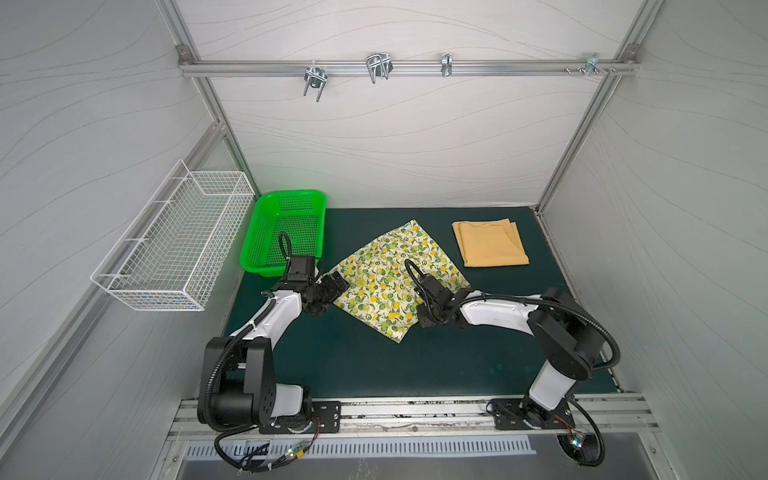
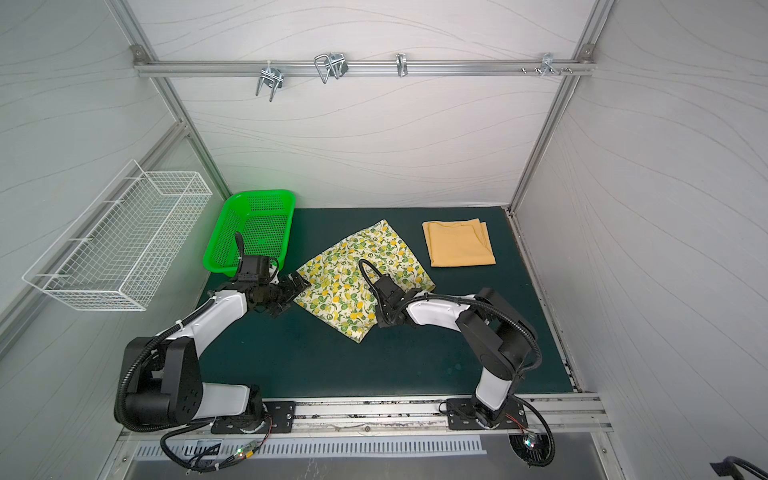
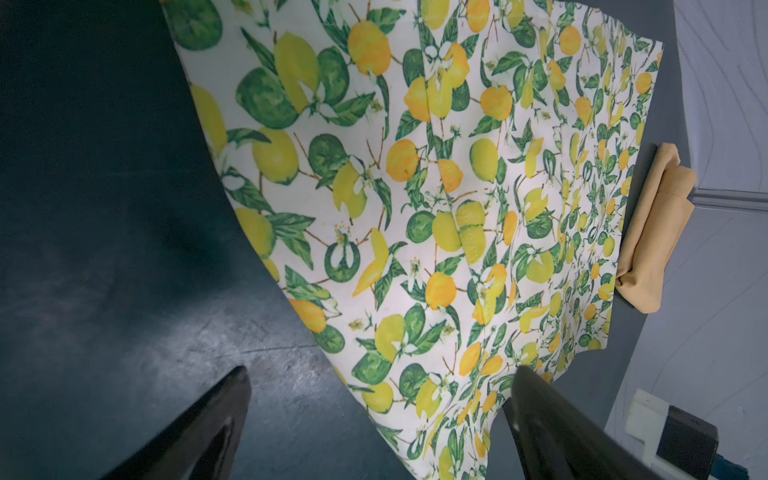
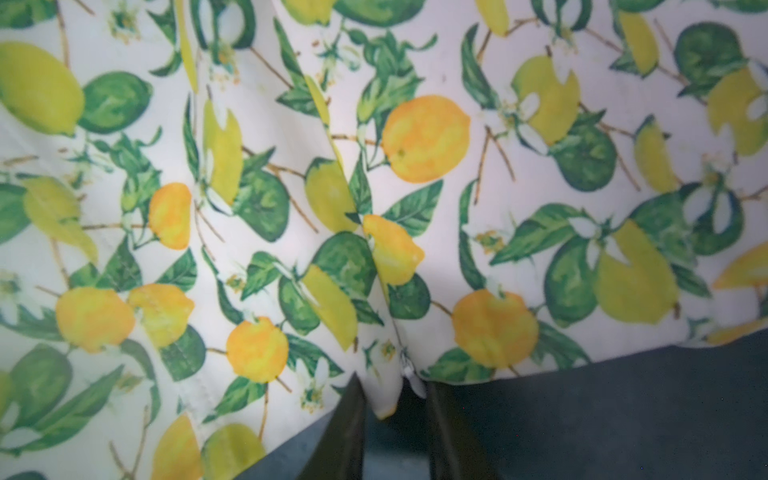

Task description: Fold and stack the skirts

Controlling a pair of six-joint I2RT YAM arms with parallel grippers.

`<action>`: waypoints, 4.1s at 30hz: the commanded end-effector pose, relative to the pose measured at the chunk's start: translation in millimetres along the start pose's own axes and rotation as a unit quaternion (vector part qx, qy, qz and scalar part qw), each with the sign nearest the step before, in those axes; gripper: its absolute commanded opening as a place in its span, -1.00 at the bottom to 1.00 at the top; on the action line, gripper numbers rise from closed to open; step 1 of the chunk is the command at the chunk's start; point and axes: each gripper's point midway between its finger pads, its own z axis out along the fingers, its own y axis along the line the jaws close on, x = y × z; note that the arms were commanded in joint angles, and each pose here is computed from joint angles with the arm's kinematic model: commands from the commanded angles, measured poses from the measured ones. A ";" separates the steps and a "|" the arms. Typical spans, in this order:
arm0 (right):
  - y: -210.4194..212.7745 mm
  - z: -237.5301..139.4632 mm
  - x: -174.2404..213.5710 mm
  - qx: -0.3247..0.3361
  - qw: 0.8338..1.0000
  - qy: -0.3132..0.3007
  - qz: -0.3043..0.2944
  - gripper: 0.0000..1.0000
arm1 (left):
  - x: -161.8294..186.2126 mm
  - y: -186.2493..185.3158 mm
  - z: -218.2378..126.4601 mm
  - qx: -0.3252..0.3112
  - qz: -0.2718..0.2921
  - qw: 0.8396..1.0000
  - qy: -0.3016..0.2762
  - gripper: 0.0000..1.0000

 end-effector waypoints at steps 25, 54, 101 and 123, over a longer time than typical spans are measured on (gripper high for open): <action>-22.0 -45.4 -74.3 0.015 0.997 -0.069 -0.010 -0.85 | -13.1 -5.5 -4.5 0.008 0.005 1.000 -0.017 0.97; 19.2 12.1 -42.0 -0.058 0.997 0.005 -0.056 0.00 | -11.3 -2.0 -6.2 0.003 0.004 1.000 -0.018 0.96; -27.8 -32.7 -89.8 -0.026 0.998 -0.051 -0.034 0.37 | -23.6 15.1 -0.1 -0.038 -0.021 0.998 -0.042 0.96; 109.1 -36.2 6.8 -0.118 0.958 -0.041 -0.260 0.88 | -46.4 18.7 6.5 -0.050 -0.043 0.996 -0.068 0.95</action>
